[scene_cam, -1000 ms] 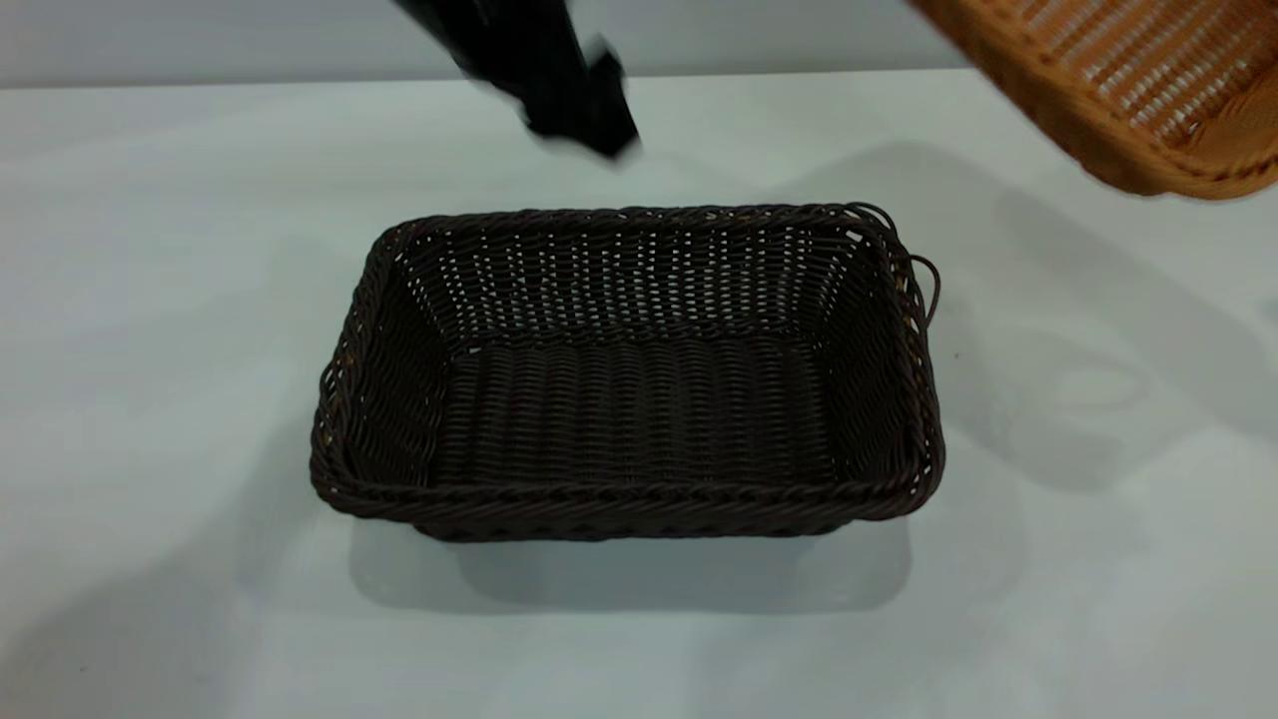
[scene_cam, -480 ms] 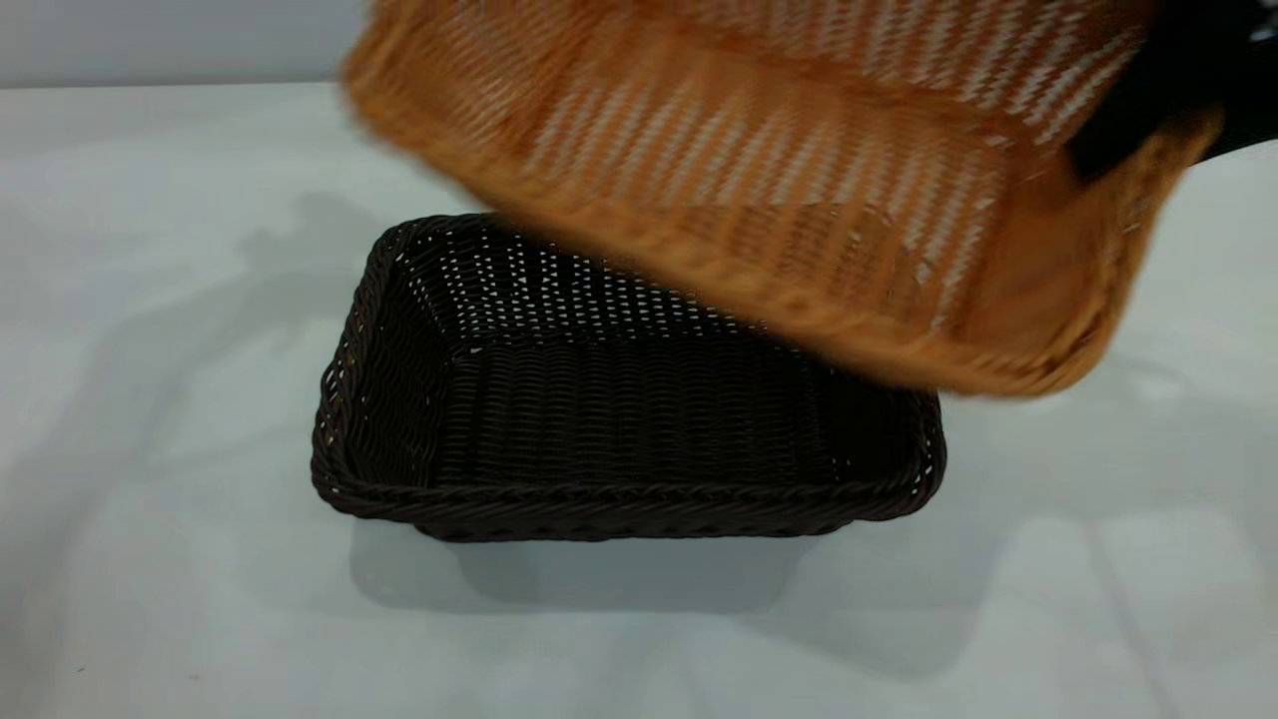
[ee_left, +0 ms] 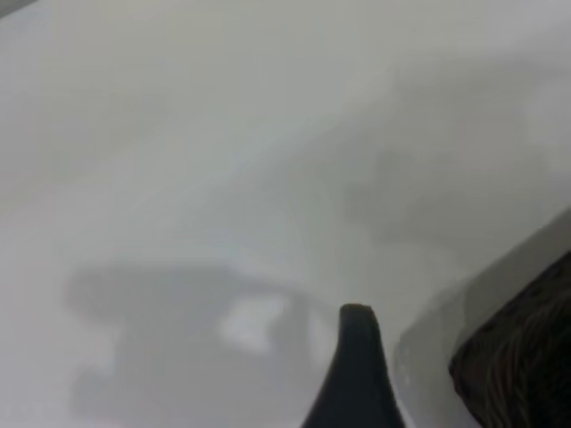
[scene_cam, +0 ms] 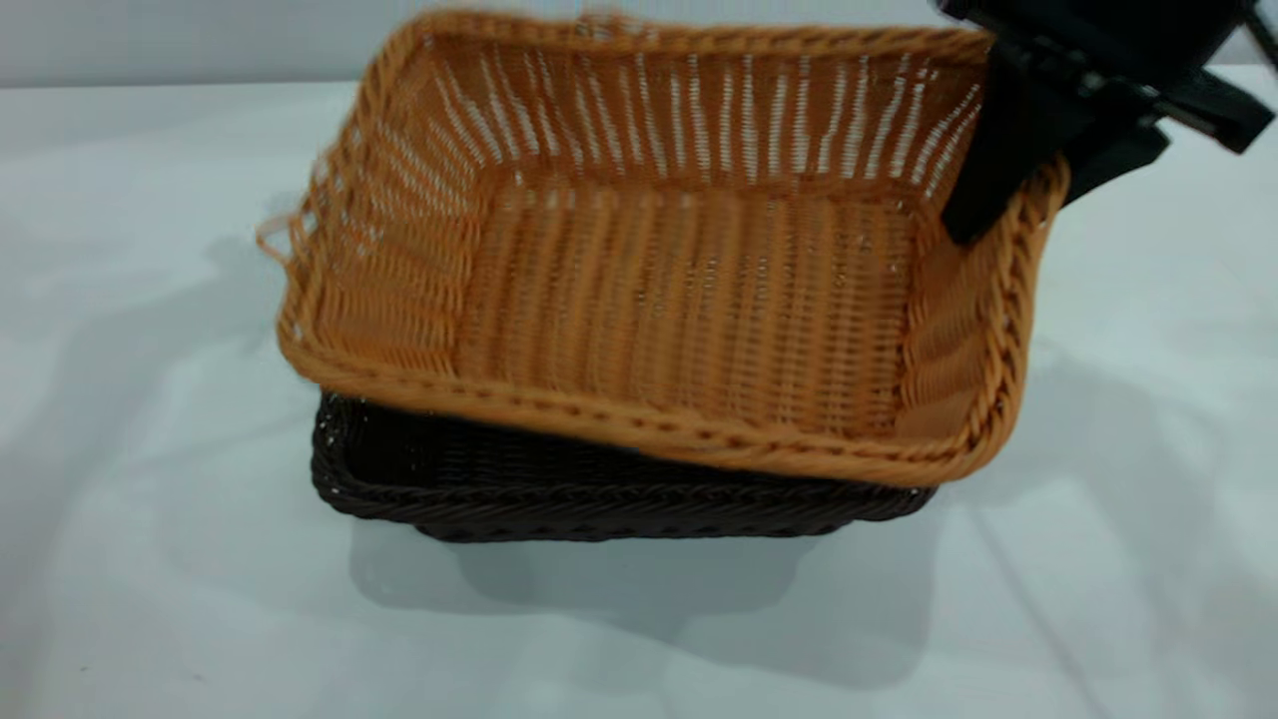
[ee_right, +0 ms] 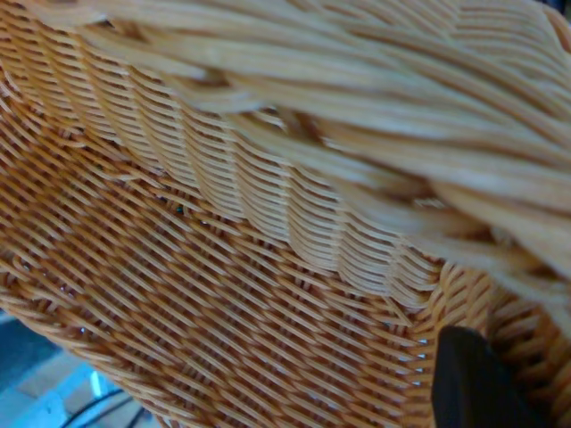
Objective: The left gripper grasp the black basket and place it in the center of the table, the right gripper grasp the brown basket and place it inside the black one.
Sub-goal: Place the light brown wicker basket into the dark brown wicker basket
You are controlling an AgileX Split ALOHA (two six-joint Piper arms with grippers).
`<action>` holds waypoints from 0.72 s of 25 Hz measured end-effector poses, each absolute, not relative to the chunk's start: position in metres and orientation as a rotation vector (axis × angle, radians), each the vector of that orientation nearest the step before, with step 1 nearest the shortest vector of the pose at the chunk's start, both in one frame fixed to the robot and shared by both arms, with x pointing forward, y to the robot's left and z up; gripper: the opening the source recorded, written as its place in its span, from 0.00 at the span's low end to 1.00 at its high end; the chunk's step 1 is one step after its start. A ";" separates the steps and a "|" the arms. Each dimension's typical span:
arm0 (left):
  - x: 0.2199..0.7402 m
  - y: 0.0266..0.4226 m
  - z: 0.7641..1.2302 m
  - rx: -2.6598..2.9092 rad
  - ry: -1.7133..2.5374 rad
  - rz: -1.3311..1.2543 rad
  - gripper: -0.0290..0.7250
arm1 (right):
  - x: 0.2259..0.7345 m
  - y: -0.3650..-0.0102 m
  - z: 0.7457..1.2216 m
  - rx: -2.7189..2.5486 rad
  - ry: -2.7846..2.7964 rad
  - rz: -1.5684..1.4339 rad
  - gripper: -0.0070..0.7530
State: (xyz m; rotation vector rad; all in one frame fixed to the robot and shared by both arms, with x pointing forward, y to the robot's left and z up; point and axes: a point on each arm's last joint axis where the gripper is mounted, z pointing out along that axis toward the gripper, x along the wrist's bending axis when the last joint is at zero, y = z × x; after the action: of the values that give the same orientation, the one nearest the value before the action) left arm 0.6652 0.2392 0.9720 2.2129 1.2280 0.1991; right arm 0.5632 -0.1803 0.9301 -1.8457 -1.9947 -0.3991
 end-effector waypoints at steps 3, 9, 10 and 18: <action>0.665 0.239 0.972 2.215 1.227 0.192 0.74 | 0.567 -0.173 0.921 -1.810 -2.014 -0.347 0.11; 0.665 0.239 0.972 2.215 1.227 0.192 0.74 | 0.576 -0.166 0.907 -1.794 -2.014 -0.308 0.11; 0.665 0.239 0.972 2.215 1.227 0.192 0.74 | 0.577 -0.166 0.905 -1.796 -2.013 -0.308 0.11; 0.665 0.239 0.972 2.215 1.227 0.191 0.74 | 0.581 -0.165 0.901 -1.814 -2.003 -0.325 0.31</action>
State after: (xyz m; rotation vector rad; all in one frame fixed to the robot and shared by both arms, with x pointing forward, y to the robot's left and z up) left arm 0.6646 0.2390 0.9718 2.2154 1.2270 0.1911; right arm 0.5806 -0.1651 0.9014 -1.8143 -2.0025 -0.3254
